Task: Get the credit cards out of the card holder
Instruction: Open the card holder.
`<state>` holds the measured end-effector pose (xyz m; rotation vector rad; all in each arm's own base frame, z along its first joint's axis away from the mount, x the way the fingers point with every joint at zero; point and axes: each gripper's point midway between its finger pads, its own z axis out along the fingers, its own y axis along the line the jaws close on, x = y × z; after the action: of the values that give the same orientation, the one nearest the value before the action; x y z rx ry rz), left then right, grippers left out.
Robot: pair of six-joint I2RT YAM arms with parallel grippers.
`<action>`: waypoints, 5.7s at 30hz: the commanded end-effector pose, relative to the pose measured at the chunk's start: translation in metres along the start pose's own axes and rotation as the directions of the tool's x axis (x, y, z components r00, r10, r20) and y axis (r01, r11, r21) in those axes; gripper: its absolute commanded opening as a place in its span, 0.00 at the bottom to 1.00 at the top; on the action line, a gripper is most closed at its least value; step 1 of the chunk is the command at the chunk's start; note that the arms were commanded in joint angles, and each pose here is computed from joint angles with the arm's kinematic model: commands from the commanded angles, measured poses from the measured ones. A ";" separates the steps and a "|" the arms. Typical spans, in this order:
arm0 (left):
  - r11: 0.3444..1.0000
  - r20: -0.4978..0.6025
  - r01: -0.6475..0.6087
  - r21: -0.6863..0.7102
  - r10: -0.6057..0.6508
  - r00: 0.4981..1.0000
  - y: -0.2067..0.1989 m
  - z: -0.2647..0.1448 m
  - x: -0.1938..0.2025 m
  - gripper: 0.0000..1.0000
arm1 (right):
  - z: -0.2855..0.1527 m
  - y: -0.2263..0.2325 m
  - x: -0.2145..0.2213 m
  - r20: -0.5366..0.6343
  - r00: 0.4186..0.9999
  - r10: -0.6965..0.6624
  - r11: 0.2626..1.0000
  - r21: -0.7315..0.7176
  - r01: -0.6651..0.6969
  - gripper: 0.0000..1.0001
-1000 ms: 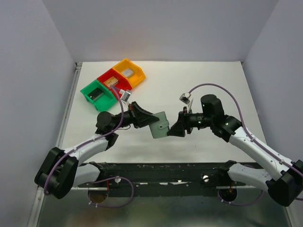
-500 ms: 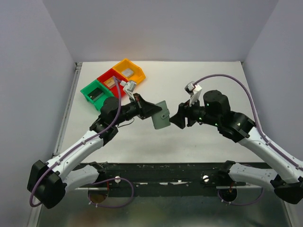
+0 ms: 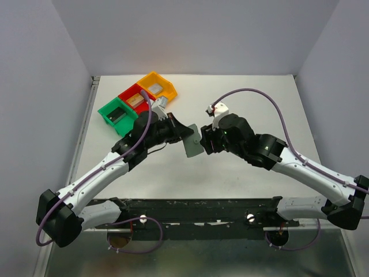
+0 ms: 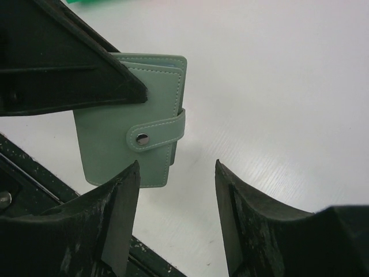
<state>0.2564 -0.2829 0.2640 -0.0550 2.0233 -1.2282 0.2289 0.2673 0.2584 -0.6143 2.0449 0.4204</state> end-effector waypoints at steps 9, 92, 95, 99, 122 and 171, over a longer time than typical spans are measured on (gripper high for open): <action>0.987 0.023 0.149 -0.066 -0.148 0.989 -0.008 -0.003 -0.010 0.00 | 0.018 0.009 -0.004 -0.006 0.999 -0.037 0.998 0.056 0.037 0.58; 0.954 0.027 0.267 -0.137 -0.266 0.964 -0.003 -0.009 -0.007 0.00 | 0.042 -0.003 0.022 -0.177 0.966 -0.189 0.936 0.265 0.232 0.03; 0.955 0.028 0.264 -0.135 -0.263 0.964 -0.003 -0.010 -0.007 0.00 | 0.042 -0.005 0.021 -0.177 0.967 -0.186 0.934 0.274 0.229 0.01; 0.955 0.033 0.261 -0.144 -0.259 0.965 0.000 -0.011 -0.007 0.00 | 0.039 -0.009 0.020 -0.172 0.969 -0.180 0.929 0.295 0.225 0.01; 0.983 0.063 -0.087 0.161 0.078 0.995 0.006 -0.011 -0.007 0.00 | -0.028 0.047 -0.039 0.230 0.967 -0.108 0.977 -0.157 0.146 0.56; 0.516 0.066 -0.253 0.818 0.352 0.934 -0.071 -0.096 -0.001 0.00 | -0.029 0.049 -0.021 0.107 0.979 0.175 0.858 -0.504 -0.098 0.51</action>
<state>0.2012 -0.2590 0.3096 0.5657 1.5595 -1.9545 0.1925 0.2995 0.2852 -0.7235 1.8773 1.0357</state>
